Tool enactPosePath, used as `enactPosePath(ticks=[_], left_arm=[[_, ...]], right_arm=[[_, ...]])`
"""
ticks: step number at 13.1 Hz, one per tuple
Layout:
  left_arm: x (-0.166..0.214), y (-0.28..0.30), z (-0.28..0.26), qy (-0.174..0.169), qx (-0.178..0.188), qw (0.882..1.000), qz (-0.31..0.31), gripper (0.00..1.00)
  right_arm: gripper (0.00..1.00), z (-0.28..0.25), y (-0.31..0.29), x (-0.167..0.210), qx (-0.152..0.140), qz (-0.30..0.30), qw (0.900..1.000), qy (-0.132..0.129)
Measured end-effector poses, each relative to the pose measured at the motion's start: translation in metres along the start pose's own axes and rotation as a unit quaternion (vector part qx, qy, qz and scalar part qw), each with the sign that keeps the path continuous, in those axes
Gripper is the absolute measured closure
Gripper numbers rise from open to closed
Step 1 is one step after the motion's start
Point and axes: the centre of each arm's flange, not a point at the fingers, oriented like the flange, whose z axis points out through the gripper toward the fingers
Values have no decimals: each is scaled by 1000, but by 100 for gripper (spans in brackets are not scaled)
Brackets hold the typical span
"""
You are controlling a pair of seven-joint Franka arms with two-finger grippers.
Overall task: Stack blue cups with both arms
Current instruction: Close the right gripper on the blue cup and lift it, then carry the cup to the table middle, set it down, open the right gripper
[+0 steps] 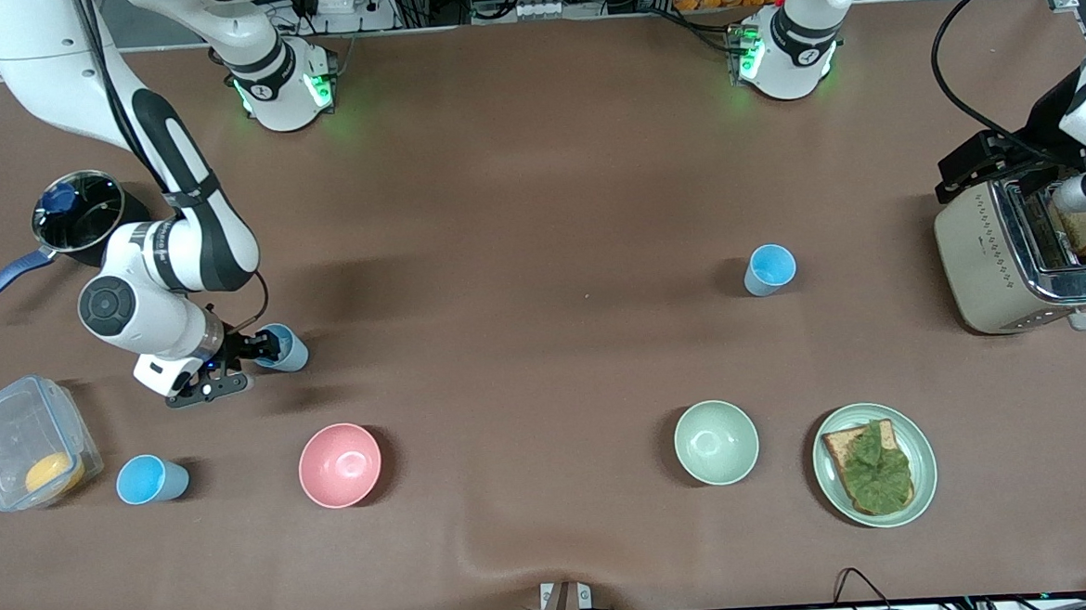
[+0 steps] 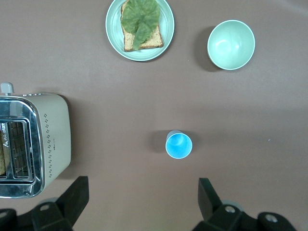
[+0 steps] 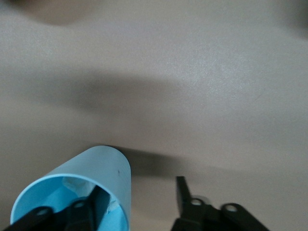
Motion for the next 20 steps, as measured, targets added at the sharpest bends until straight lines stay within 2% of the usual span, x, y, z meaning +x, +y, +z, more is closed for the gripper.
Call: enactPosePath(ticks=[4, 5, 7, 9, 12, 15, 18, 20], left_arm=[[0, 0, 0, 0, 0, 1000, 0, 0], [0, 0, 0, 0, 0, 1000, 0, 0], [0, 0, 0, 0, 0, 1000, 0, 0], [0, 0, 0, 0, 0, 1000, 0, 0], [0, 0, 0, 0, 0, 1000, 0, 0], [0, 0, 0, 0, 0, 1000, 0, 0], [0, 0, 0, 0, 0, 1000, 0, 0], [0, 0, 1, -1, 0, 1000, 0, 0]], right_arm=[[93, -2, -4, 0, 3, -3, 1000, -11], [96, -7, -8, 1, 6, -6, 1000, -20], [96, -21, -23, 6, 15, -10, 999, -47], [96, -44, -64, 15, 22, 14, 998, -61], [96, -65, -181, 20, 29, 83, 995, -56], [96, -85, -319, 8, 41, 163, 985, -41], [96, -86, -413, -1, 79, 217, 972, -44], [96, -60, -448, -2, 109, 235, 965, -45]])
